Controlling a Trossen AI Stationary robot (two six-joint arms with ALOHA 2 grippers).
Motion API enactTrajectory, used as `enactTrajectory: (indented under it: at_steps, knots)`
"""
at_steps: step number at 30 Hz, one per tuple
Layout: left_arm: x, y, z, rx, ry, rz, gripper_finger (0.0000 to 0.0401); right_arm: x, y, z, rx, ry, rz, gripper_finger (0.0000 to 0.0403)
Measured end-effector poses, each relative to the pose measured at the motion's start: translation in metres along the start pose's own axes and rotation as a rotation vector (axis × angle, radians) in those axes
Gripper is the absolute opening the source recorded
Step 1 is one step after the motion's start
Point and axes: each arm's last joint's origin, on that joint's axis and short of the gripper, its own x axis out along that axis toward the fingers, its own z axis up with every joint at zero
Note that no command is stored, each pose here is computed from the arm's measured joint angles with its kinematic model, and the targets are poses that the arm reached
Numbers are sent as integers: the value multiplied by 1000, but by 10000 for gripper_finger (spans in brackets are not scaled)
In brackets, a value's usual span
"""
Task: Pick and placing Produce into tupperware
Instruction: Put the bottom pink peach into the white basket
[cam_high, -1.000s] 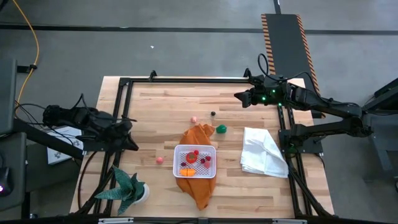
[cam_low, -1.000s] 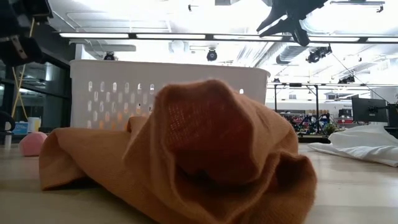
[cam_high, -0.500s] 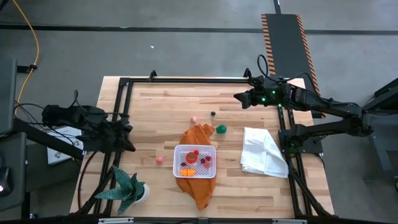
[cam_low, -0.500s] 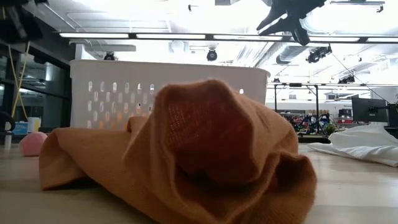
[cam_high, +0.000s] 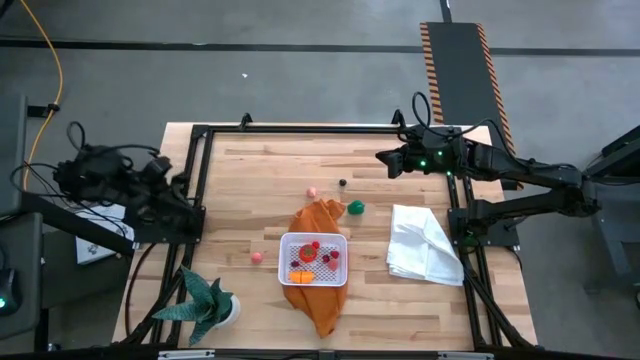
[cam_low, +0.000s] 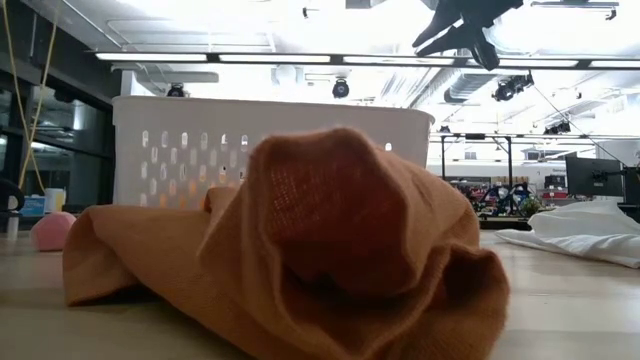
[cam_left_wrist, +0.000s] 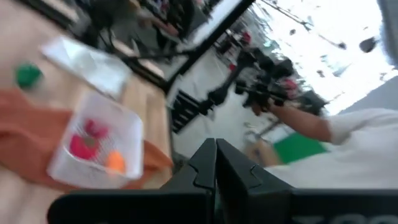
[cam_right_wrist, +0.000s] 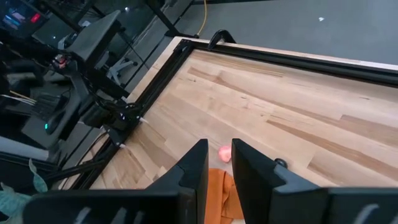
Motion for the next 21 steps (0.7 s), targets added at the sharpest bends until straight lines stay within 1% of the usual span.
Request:
enactTrajectory:
  at_steps: [3, 7, 14, 16, 18, 21]
  knots:
    - [3, -9, 13, 121, -41, 36, 0, 0, 0, 0, -8, 0, -1, 62]
    - [10, -25, 32, 272, -98, 13, 1, 0, 0, 0, -11, 0, -1, 62]
    - [25, -42, 54, 415, -162, -14, 1, 0, 0, 0, -34, 2, -2, 62]
    - [28, -45, 58, 427, -140, -1, 0, 0, 0, 0, -35, 2, -2, 62]
    - [28, -48, 62, 469, -76, 39, 0, 0, -1, -1, -44, 6, -5, 62]
    - [28, -51, 67, 496, 62, 173, 0, 0, 0, -1, -46, 6, -5, 62]
